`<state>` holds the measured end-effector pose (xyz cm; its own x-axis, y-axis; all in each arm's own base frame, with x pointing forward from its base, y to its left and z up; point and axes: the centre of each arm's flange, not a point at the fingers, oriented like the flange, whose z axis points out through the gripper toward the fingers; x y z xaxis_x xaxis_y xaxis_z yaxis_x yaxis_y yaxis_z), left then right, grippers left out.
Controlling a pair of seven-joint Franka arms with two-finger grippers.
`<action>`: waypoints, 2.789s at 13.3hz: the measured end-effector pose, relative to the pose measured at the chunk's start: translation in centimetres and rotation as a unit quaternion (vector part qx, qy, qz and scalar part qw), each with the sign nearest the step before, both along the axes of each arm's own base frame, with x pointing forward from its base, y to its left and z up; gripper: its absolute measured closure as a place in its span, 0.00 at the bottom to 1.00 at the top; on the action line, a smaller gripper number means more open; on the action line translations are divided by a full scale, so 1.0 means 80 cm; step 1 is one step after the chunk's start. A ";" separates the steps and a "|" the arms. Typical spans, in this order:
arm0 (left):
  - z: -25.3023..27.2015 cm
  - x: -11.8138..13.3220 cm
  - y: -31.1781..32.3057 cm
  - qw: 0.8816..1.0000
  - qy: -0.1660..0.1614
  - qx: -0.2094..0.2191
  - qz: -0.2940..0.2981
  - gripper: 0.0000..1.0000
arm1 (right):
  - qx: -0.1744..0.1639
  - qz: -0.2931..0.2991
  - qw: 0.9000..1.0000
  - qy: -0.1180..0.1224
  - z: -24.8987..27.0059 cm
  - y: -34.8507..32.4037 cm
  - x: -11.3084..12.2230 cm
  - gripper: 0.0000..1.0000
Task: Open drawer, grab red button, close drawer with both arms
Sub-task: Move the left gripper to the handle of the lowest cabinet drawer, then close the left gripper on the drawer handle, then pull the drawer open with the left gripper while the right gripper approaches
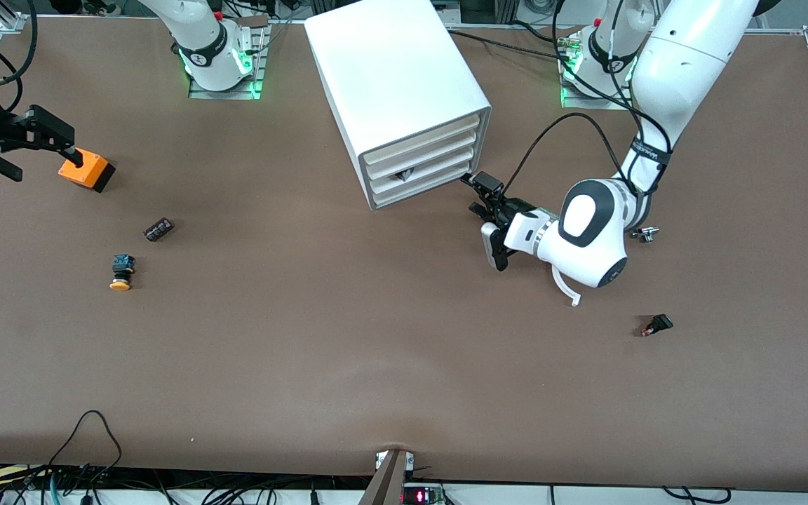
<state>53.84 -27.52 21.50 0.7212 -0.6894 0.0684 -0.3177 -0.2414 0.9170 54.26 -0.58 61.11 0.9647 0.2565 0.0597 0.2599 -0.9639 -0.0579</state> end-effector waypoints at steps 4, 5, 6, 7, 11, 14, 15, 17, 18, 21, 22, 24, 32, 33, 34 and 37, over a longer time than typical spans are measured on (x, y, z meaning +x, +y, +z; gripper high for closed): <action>-0.026 -0.033 -0.014 0.998 -0.003 -0.065 0.015 0.41 | 0.000 0.000 1.000 0.000 0.000 0.000 0.000 0.00; -0.029 -0.037 -0.016 0.997 -0.003 -0.069 0.016 0.50 | 0.000 0.000 1.000 0.000 0.000 0.000 0.000 0.00; -0.031 -0.041 -0.020 0.997 -0.001 -0.073 0.020 0.50 | 0.000 0.000 1.000 0.000 0.000 0.000 0.000 0.00; -0.031 -0.045 -0.025 0.996 0.005 -0.080 0.027 0.52 | 0.000 0.000 1.000 0.001 0.000 0.000 0.000 0.00; -0.036 -0.059 -0.037 0.995 0.023 -0.092 0.041 0.51 | 0.000 0.003 1.000 0.004 -0.002 0.004 0.000 0.00; -0.043 -0.083 -0.054 0.992 0.052 -0.106 0.050 0.51 | 0.000 0.004 1.000 0.005 -0.004 0.006 0.001 0.00; -0.045 -0.092 -0.060 0.991 0.059 -0.109 0.050 0.51 | 0.000 0.006 1.000 0.006 -0.004 0.008 0.001 0.00; -0.047 -0.098 -0.064 0.991 0.063 -0.110 0.048 0.55 | -0.001 0.009 1.000 0.006 -0.005 0.012 0.002 0.00; -0.047 -0.098 -0.064 0.991 0.063 -0.110 0.047 0.55 | -0.001 0.009 1.000 0.006 -0.005 0.013 0.002 0.00; -0.048 -0.100 -0.065 0.991 0.058 -0.113 0.045 0.87 | -0.001 0.009 1.000 0.006 -0.005 0.013 0.002 0.00; -0.050 -0.100 -0.064 0.991 0.057 -0.114 0.045 0.86 | -0.001 0.009 1.000 0.006 -0.005 0.013 0.002 0.00; -0.052 -0.100 -0.063 0.991 0.058 -0.115 0.046 0.86 | 0.000 0.009 1.000 0.006 -0.005 0.013 0.002 0.00; -0.055 -0.045 -0.021 0.989 0.038 -0.119 0.081 0.86 | -0.001 -0.011 1.000 0.017 -0.034 0.029 0.020 0.00; -0.057 -0.033 -0.011 0.988 0.033 -0.120 0.087 0.86 | -0.001 -0.022 1.000 0.022 -0.041 0.039 0.024 0.00; -0.058 -0.021 -0.002 0.988 0.029 -0.120 0.094 0.86 | -0.002 -0.029 0.999 0.023 -0.048 0.055 0.028 0.00; -0.054 0.009 0.023 0.987 0.010 -0.117 0.111 0.86 | -0.002 -0.058 0.998 0.027 -0.061 0.113 0.032 0.00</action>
